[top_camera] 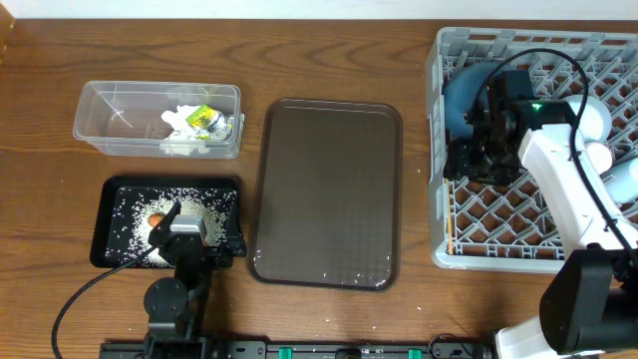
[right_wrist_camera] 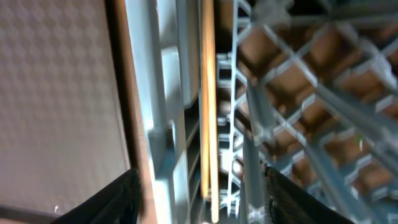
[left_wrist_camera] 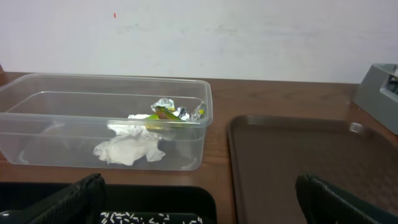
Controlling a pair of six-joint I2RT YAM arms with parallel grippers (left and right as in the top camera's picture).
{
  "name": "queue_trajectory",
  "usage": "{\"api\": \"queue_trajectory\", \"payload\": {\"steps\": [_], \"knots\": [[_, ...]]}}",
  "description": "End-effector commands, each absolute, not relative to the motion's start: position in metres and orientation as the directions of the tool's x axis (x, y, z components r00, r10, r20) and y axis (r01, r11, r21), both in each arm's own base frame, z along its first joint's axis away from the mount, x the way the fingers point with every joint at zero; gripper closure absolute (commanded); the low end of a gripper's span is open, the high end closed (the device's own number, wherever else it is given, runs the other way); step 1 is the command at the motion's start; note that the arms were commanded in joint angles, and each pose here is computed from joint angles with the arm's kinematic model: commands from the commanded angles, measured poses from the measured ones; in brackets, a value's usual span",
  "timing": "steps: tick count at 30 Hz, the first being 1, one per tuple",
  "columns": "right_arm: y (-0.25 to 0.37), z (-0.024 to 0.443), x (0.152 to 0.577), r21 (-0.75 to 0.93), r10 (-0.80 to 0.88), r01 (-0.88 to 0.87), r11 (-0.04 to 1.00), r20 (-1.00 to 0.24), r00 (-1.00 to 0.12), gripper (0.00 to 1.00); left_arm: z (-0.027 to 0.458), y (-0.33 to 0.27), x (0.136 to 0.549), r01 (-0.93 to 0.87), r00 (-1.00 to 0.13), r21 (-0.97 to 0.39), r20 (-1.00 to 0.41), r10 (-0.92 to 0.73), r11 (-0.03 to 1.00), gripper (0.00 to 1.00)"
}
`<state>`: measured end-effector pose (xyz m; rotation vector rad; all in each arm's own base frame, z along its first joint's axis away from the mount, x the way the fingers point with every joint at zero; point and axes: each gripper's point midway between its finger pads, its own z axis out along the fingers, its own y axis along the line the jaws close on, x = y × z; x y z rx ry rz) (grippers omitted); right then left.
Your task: Sort waste into correct bins and load items into the dishwasher rack
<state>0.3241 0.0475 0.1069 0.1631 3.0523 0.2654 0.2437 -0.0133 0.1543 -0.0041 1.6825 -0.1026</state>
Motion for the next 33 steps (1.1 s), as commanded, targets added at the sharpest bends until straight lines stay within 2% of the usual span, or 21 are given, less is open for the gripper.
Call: {"api": "queue_trajectory", "payload": {"steps": [1,4,7,9,13,14,15,21,33], "knots": [[0.048,0.144,0.335,0.194,0.150,0.122,0.973,-0.134,-0.980,0.41,0.137,-0.011,0.244,0.046,-0.156,-0.064,-0.986,-0.056,0.997,0.01],[0.048,0.176,0.326,0.203,0.151,0.113,0.973,-0.182,-0.972,0.40,0.137,-0.011,0.244,0.046,-0.156,-0.064,-0.986,-0.056,0.997,0.01],[0.047,0.207,0.310,0.222,0.186,0.132,0.966,-0.239,-0.953,0.33,0.137,-0.011,0.244,0.046,-0.156,-0.064,-0.986,-0.056,0.997,0.01],[0.046,0.224,0.298,0.238,0.209,0.144,0.961,-0.277,-0.938,0.32,0.137,-0.011,0.244,0.046,-0.156,-0.064,-0.986,-0.056,0.997,0.01],[0.047,0.257,0.274,0.246,0.193,0.094,0.965,-0.420,-0.886,0.28,0.137,-0.011,0.244,0.046,-0.156,-0.064,-0.986,-0.056,0.997,0.01],[0.049,0.262,0.269,0.251,0.189,0.080,0.965,-0.450,-0.873,0.23,0.137,-0.011,0.244,0.046,-0.156,-0.064,-0.986,-0.056,0.997,0.01],[0.051,0.266,0.264,0.257,0.185,0.066,0.964,-0.474,-0.861,0.01,0.137,-0.011,0.244,0.046,-0.156,-0.064,-0.986,-0.056,0.997,0.01],[0.054,0.255,0.238,0.284,0.199,0.049,0.958,-0.529,-0.825,0.01,0.137,-0.011,0.244,0.046,-0.156,-0.064,-0.986,-0.056,0.997,0.01],[0.043,0.220,0.195,0.219,0.185,0.106,0.970,-0.383,-0.905,0.01,0.137,-0.011,0.244,0.046,-0.156,-0.064,-0.986,-0.056,0.997,0.01]]}}
